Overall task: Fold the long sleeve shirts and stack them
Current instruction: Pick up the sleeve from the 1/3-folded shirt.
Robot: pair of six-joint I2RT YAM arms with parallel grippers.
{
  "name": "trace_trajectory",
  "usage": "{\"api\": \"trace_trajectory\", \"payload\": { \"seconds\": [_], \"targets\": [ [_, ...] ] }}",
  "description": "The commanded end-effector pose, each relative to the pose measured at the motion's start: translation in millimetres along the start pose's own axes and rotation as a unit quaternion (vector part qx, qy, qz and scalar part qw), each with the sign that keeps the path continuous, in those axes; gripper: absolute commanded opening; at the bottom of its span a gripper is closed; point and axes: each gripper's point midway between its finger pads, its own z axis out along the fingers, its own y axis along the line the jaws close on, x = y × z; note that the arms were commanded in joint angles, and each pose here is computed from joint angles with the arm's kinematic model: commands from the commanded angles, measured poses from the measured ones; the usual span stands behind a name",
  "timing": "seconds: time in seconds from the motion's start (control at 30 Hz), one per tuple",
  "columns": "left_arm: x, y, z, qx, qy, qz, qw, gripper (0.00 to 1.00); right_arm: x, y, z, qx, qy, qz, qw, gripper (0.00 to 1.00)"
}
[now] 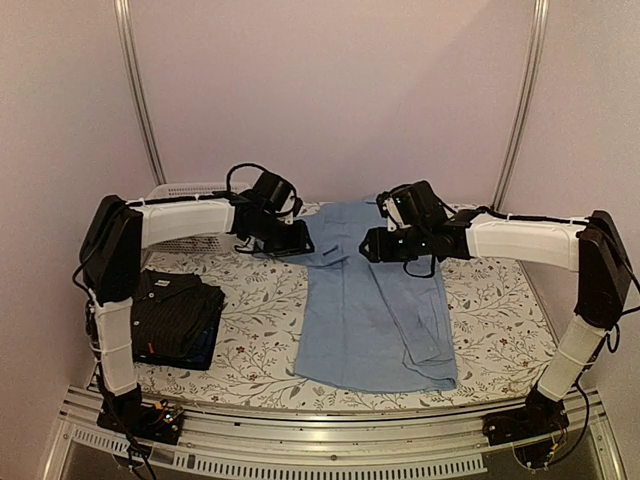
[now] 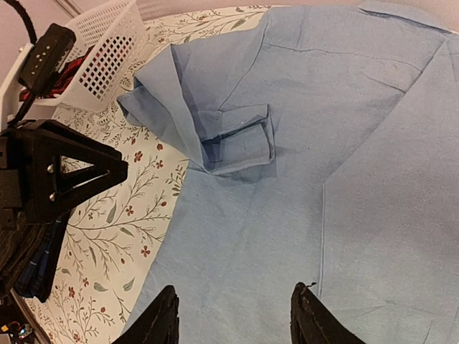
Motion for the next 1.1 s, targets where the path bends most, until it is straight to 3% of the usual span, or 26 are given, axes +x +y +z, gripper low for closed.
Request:
{"api": "trace_trajectory", "payload": {
  "seconds": [0.0, 0.3, 0.7, 0.87, 1.07],
  "targets": [
    [-9, 19, 22, -0.09, -0.027, -0.016, 0.995, 0.4, -19, -9, 4, 0.012, -0.026, -0.025, 0.999, 0.52],
    [-13, 11, 56, -0.161, -0.058, -0.004, 0.985, 0.54, -16, -19, -10, 0.017, -0.035, -0.022, 0.999, 0.52],
    [-9, 27, 92, -0.24, -0.046, 0.009, 0.97, 0.55, -10, -16, -19, 0.0, -0.034, -0.031, 0.999, 0.53],
    [-5, 28, 94, -0.229, -0.039, 0.009, 0.973, 0.46, -7, -17, -17, -0.002, -0.031, -0.029, 0.999, 0.53],
    [-5, 32, 95, -0.211, -0.027, 0.006, 0.977, 0.17, -12, -8, -16, -0.022, -0.037, -0.039, 0.998, 0.54]
  ]
}}
